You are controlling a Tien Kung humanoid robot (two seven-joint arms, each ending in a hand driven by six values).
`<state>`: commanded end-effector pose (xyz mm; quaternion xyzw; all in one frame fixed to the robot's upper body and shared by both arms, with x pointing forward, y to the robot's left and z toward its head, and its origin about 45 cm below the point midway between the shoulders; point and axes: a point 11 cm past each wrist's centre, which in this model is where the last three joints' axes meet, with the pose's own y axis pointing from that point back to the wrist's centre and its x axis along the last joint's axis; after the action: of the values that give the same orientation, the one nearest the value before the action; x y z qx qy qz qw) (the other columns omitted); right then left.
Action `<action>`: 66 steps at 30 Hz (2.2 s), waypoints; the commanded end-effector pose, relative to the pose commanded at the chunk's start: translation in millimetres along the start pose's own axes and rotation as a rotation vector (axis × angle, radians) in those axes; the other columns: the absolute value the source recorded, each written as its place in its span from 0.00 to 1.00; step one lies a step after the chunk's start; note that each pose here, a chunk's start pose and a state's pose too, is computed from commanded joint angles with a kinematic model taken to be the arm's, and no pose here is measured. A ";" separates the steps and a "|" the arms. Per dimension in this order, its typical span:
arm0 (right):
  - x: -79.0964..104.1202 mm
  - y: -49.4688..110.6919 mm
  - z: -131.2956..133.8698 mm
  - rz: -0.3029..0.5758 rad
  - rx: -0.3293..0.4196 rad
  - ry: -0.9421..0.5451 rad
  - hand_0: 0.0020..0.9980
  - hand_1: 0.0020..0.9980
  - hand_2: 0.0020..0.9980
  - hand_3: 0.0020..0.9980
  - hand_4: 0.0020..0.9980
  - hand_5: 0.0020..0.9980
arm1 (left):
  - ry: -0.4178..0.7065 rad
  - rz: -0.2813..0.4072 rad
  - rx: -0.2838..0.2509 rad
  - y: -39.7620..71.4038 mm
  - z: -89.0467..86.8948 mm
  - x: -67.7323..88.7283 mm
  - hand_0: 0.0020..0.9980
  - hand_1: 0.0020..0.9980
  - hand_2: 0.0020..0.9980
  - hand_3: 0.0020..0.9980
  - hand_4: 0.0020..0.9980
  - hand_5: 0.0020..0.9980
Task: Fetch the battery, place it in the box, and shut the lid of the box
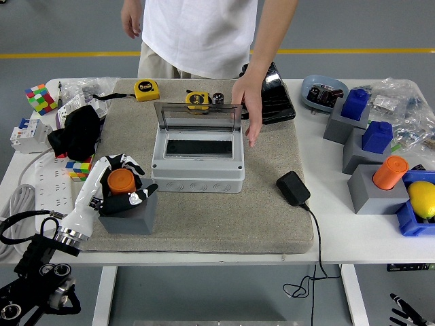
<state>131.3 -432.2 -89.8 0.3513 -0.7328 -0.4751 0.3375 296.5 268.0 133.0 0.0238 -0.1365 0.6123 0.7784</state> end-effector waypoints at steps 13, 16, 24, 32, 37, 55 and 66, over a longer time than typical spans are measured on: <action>-0.2 0.0 0.4 0.002 0.001 0.001 0.62 0.69 0.67 0.55 0.92 0.49 | 0.013 0.005 -0.033 -8.9 10.6 -3.9 0.09 0.13 0.20 0.21 0.74 0.00; -0.8 -0.1 0.6 0.001 0.001 0.000 0.62 0.69 0.67 0.55 0.92 0.49 | 0.010 -0.016 -0.062 -13.8 19.7 -5.4 0.09 0.13 0.20 0.21 0.74 0.00; -0.6 -0.1 0.9 0.005 0.000 -0.003 0.63 0.69 0.67 0.55 0.91 0.49 | -0.103 -0.130 -0.230 -42.2 70.5 -9.5 0.10 0.12 0.20 0.21 0.73 0.00; -3.2 -0.2 2.1 0.005 0.002 -0.003 0.62 0.69 0.67 0.55 0.91 0.48 | -0.347 -0.300 -0.233 -82.2 91.1 -33.4 0.10 0.12 0.20 0.21 0.74 0.00; -2.5 -0.3 4.1 0.008 -0.005 -0.003 0.62 0.69 0.67 0.55 0.91 0.48 | -0.527 -0.372 -0.196 -103.6 92.6 -43.3 0.09 0.12 0.20 0.22 0.73 0.00; -3.3 -0.6 8.9 0.013 -0.014 0.002 0.62 0.69 0.67 0.55 0.91 0.48 | -0.832 -0.475 0.027 -154.6 69.2 -65.8 0.11 0.13 0.21 0.24 0.74 0.00; -2.5 -0.7 10.2 0.015 -0.017 0.003 0.62 0.69 0.67 0.55 0.91 0.48 | -0.836 -0.447 0.039 -171.7 73.8 -74.7 0.12 0.15 0.22 0.29 0.86 0.00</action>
<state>124.3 -425.6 -94.0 0.3436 -0.7308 -0.4783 0.3450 431.8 139.5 208.3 0.3115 -0.4182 0.3699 0.7690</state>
